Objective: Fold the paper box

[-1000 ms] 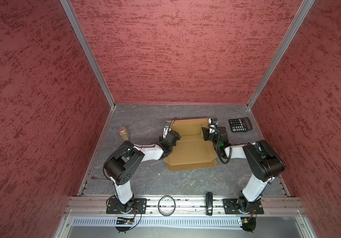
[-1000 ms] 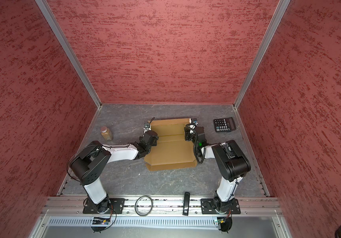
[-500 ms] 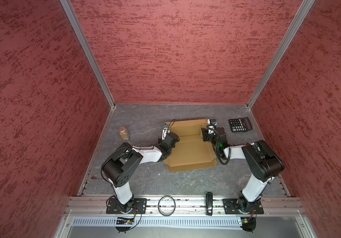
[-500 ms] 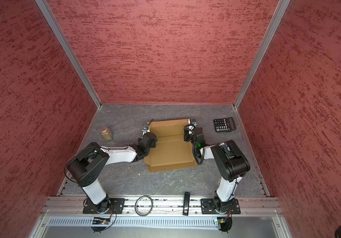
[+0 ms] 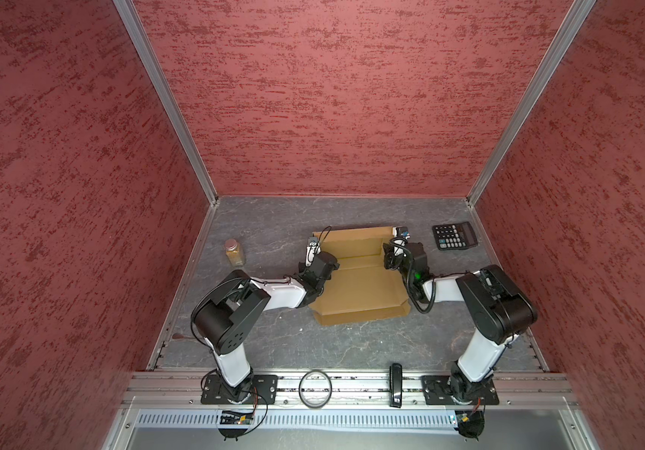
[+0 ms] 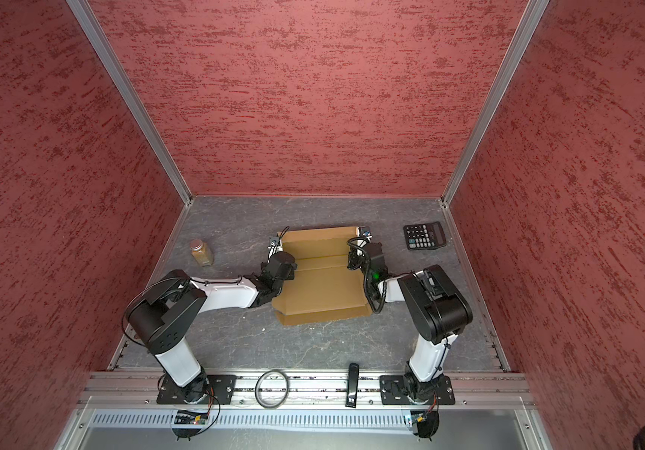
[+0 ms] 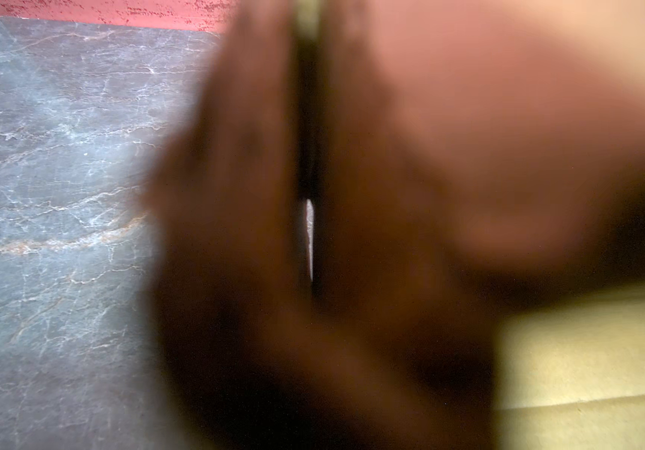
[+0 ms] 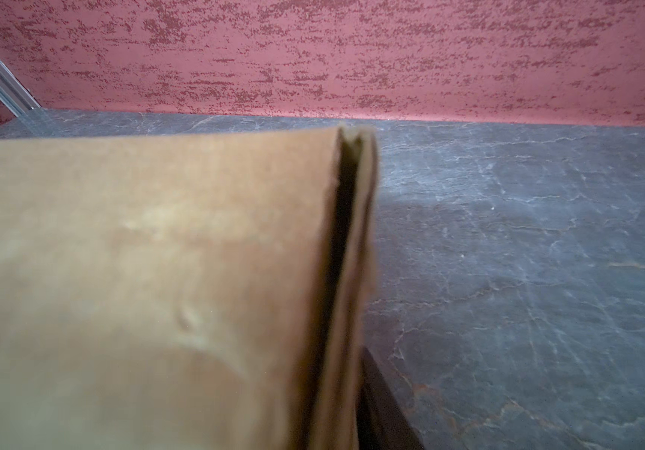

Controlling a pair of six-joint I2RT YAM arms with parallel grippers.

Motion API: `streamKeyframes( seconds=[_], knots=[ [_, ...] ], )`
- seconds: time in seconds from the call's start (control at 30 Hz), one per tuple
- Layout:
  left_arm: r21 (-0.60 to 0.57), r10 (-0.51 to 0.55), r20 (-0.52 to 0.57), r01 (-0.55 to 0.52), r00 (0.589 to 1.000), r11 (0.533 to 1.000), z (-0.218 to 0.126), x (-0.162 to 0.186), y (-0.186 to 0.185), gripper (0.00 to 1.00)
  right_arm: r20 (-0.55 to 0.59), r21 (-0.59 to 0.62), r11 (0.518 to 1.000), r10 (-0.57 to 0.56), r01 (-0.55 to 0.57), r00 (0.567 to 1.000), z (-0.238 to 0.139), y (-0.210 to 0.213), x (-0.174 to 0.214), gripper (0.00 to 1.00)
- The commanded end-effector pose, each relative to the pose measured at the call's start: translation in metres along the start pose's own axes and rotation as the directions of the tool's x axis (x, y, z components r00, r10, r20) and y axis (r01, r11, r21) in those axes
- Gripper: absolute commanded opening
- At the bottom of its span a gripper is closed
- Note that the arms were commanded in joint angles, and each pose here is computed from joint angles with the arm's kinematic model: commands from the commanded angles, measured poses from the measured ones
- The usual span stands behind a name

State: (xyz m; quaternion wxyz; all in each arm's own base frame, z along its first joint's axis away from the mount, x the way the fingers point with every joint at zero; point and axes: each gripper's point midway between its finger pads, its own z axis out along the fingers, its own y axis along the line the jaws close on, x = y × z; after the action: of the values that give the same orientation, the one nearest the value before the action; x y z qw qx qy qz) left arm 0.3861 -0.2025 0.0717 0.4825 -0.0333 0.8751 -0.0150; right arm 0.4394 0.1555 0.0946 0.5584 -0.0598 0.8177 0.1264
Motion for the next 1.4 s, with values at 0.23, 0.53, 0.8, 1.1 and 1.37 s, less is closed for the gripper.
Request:
streamKeyframes(
  seconds=[0.23, 0.53, 0.8, 1.1, 1.37],
  knots=[
    [0.077, 0.047, -0.107, -0.038, 0.993, 0.996, -0.006, 0.037, -0.01, 0.09, -0.083, -0.068, 0.998, -0.021, 0.015, 0.996, 0.005, 0.021, 0.034, 0.19],
    [0.083, 0.04, -0.102, -0.032, 0.994, 0.996, -0.006, 0.034, -0.012, 0.09, -0.087, -0.059, 0.998, -0.042, 0.037, 0.995, 0.008, 0.02, 0.034, 0.16],
    [0.093, 0.034, -0.092, -0.025, 0.995, 0.995, -0.008, 0.028, -0.015, 0.09, -0.089, -0.058, 0.996, -0.066, 0.061, 0.994, 0.009, 0.02, 0.031, 0.14],
    [0.102, 0.024, -0.087, -0.016, 0.996, 0.995, -0.01, 0.021, -0.013, 0.09, -0.111, -0.05, 0.995, -0.091, 0.086, 0.99, 0.008, 0.018, 0.036, 0.12],
    [0.114, 0.019, -0.08, -0.01, 0.997, 0.993, -0.011, 0.015, -0.015, 0.09, -0.117, -0.045, 0.992, -0.118, 0.114, 0.986, 0.01, 0.019, 0.037, 0.12]
  ],
)
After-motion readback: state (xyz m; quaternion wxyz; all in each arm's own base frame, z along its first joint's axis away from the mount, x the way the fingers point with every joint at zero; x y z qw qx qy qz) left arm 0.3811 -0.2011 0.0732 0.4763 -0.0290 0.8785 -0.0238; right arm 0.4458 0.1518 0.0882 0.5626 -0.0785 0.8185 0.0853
